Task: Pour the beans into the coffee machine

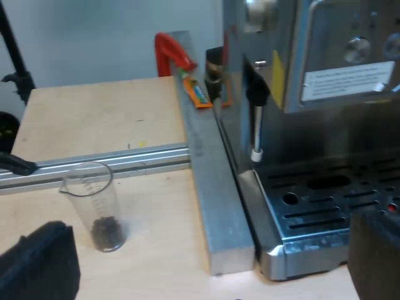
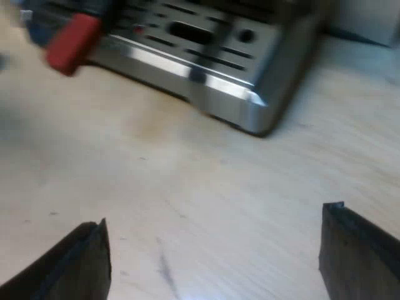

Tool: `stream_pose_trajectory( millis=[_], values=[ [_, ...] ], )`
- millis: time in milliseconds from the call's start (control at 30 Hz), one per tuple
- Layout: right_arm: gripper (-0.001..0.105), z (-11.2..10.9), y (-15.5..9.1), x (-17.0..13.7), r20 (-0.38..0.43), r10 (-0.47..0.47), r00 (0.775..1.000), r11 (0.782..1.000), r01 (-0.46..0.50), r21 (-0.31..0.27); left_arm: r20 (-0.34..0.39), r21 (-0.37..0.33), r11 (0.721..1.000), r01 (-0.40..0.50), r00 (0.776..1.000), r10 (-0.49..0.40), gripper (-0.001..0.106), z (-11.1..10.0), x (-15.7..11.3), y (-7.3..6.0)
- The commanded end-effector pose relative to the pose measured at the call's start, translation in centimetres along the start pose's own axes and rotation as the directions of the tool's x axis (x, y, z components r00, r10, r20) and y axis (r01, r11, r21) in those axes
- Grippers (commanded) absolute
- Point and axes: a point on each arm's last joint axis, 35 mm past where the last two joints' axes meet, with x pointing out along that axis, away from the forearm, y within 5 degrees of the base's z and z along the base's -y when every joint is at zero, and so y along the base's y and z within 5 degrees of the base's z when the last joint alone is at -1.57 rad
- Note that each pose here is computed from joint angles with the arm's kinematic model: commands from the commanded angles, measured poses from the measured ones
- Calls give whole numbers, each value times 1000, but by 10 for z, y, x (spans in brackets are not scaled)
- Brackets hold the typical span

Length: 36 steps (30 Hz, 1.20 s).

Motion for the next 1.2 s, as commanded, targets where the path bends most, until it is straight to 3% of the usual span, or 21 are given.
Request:
stream_pose_trajectory(
  millis=[33,300,667,833,933,1067,1200],
  values=[
    [70,13,1,5,61,98,993,994,-94,-63,-2,-16,1000,-20,1000,20,88,3,1,0],
    [70,40,7,28,145,249,958,957,-220,-188,-10,-47,998,-47,999,47,88,3,3,1],
    [70,67,38,65,160,452,878,858,-378,-349,-83,-61,987,-147,986,142,88,2,14,5],
    [70,73,51,78,154,441,884,851,-357,-386,-89,-58,985,-162,984,157,88,2,16,5],
    [80,77,64,86,171,415,894,852,-315,-419,-83,-56,980,-189,979,184,88,3,16,6],
    [81,77,72,94,163,369,915,872,-280,-403,-80,-54,975,-214,974,210,88,2,17,7],
    [81,77,74,100,144,370,918,885,-301,-355,-87,-51,972,-230,970,225,88,0,19,8]
  ],
)
